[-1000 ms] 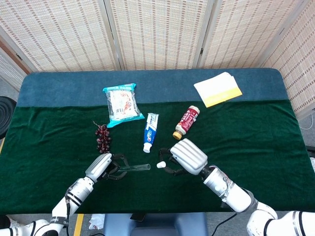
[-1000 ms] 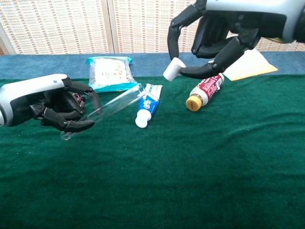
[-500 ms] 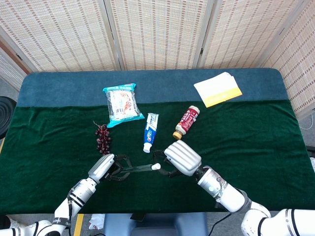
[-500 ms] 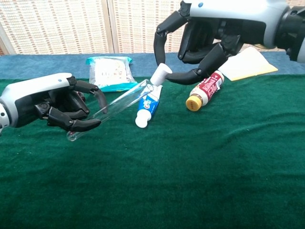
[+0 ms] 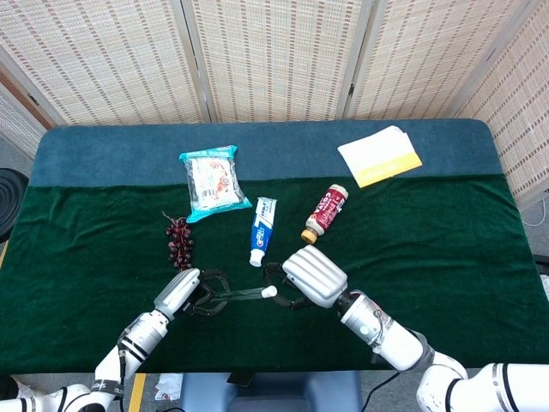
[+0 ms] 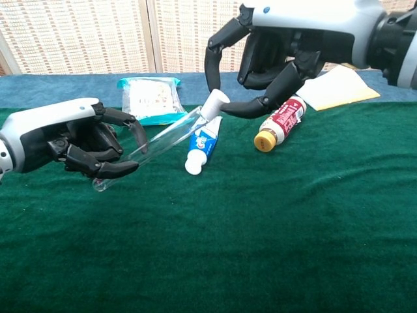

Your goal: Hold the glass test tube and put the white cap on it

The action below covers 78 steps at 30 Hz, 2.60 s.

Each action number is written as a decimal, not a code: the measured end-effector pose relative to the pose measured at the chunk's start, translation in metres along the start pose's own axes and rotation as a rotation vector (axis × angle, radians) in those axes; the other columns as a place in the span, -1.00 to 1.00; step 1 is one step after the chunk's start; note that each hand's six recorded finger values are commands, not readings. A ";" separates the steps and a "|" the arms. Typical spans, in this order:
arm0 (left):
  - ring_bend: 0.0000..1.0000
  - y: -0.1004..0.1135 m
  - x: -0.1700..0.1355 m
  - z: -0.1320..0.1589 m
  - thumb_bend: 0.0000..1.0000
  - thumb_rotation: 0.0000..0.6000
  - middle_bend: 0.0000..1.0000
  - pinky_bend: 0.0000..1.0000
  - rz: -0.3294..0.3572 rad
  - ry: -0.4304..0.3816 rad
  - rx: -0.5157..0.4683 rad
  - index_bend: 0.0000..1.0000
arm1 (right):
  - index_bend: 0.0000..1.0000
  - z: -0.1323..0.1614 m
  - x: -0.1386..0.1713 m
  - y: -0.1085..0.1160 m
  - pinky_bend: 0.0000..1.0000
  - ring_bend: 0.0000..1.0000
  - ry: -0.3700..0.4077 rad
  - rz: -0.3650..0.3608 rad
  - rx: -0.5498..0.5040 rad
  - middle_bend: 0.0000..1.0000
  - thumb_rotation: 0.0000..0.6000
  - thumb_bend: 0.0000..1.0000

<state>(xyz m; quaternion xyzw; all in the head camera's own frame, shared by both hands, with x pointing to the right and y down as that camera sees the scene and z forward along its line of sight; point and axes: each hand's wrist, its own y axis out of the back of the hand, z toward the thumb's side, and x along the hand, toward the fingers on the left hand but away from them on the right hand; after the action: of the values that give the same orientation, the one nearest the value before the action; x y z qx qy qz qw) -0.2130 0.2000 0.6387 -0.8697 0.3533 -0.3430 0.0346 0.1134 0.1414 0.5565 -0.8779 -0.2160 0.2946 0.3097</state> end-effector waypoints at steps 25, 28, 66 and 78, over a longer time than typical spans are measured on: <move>0.94 0.003 0.002 0.002 0.16 1.00 1.00 0.92 0.021 0.008 0.033 0.39 | 0.50 0.003 -0.010 -0.010 1.00 1.00 -0.005 0.029 0.033 1.00 0.94 0.22; 0.94 0.005 0.001 -0.001 0.16 1.00 1.00 0.92 0.030 0.016 0.048 0.39 | 0.50 0.001 -0.011 -0.013 1.00 1.00 -0.013 0.039 0.044 1.00 0.94 0.22; 0.94 0.008 0.000 -0.013 0.16 1.00 1.00 0.92 0.028 0.051 0.065 0.41 | -0.54 -0.003 -0.024 -0.033 1.00 1.00 -0.025 0.043 0.093 1.00 0.94 0.10; 0.94 0.022 -0.002 -0.024 0.16 1.00 1.00 0.92 0.052 0.078 0.164 0.41 | -0.70 -0.016 -0.007 -0.002 1.00 1.00 -0.065 -0.034 0.094 1.00 0.95 -0.03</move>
<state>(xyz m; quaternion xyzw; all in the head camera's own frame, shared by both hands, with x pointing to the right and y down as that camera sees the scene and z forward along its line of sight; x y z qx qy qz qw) -0.2420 0.1897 0.6492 -0.8405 0.3476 -0.4033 0.1006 0.1183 0.1330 0.5705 -0.8486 -0.2269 0.3273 0.3483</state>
